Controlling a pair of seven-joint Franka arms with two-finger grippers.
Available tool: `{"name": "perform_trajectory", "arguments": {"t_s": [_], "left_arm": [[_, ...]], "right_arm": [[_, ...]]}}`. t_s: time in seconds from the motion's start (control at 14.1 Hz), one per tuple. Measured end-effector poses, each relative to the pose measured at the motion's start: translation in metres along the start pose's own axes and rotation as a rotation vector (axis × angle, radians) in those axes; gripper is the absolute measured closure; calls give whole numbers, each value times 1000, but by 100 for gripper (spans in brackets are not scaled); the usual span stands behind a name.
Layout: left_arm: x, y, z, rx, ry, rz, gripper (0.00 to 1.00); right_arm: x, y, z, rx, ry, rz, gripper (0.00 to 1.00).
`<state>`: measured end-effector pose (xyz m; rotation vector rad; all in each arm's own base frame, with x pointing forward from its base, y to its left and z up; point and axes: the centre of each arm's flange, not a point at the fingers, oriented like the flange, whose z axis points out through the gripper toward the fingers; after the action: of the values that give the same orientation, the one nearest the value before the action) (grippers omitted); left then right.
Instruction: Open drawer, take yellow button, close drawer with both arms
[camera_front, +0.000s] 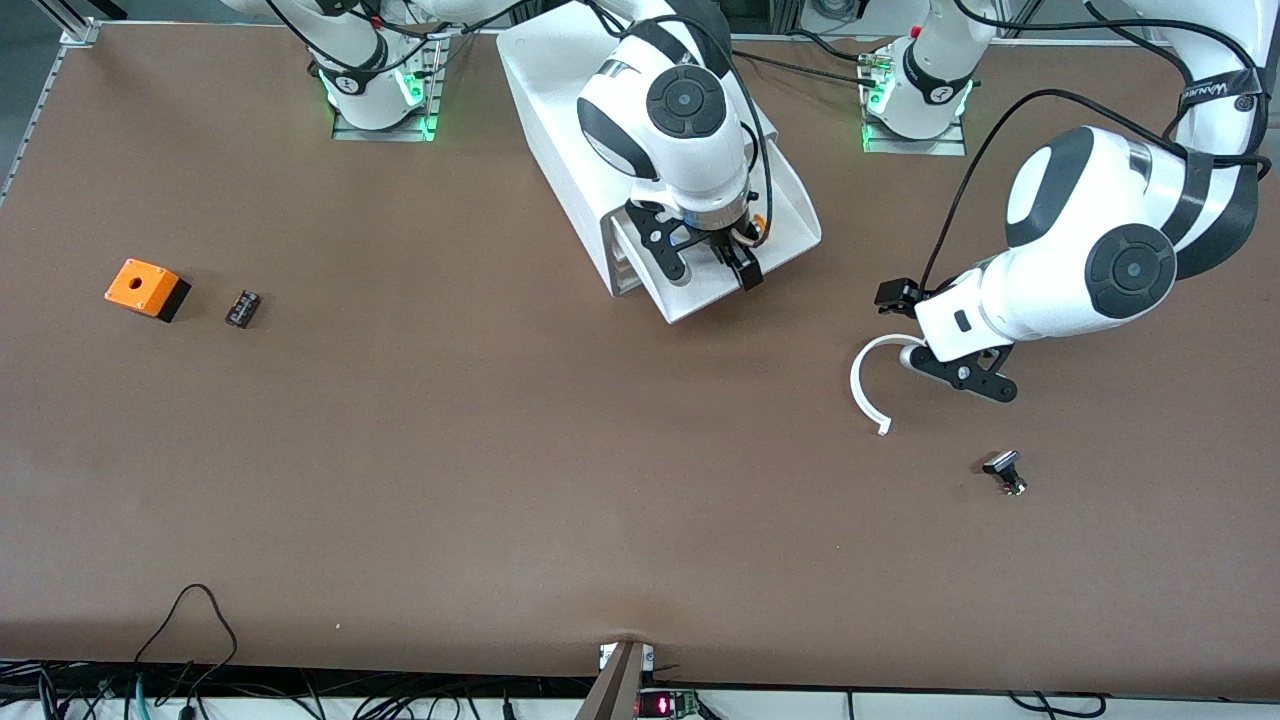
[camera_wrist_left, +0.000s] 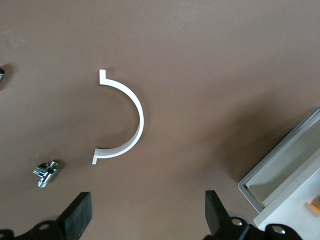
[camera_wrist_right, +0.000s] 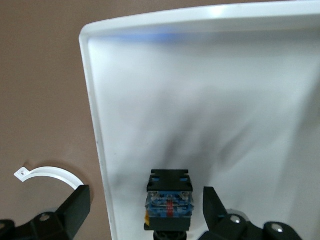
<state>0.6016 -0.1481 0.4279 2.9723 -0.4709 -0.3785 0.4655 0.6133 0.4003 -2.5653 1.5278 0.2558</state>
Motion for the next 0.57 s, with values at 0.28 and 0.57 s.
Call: {"name": "perform_trajectory", "arguments": {"t_s": [0.28,0.57], "left_arm": [[-1,-5,0,1,-17,-49,0],[-3,-5,1,1,-38,-109,0]], "right_arm": [[-18,9,2,-8,-3,-18,0],[-34,17,6,-20,-1,-39,32]]}}
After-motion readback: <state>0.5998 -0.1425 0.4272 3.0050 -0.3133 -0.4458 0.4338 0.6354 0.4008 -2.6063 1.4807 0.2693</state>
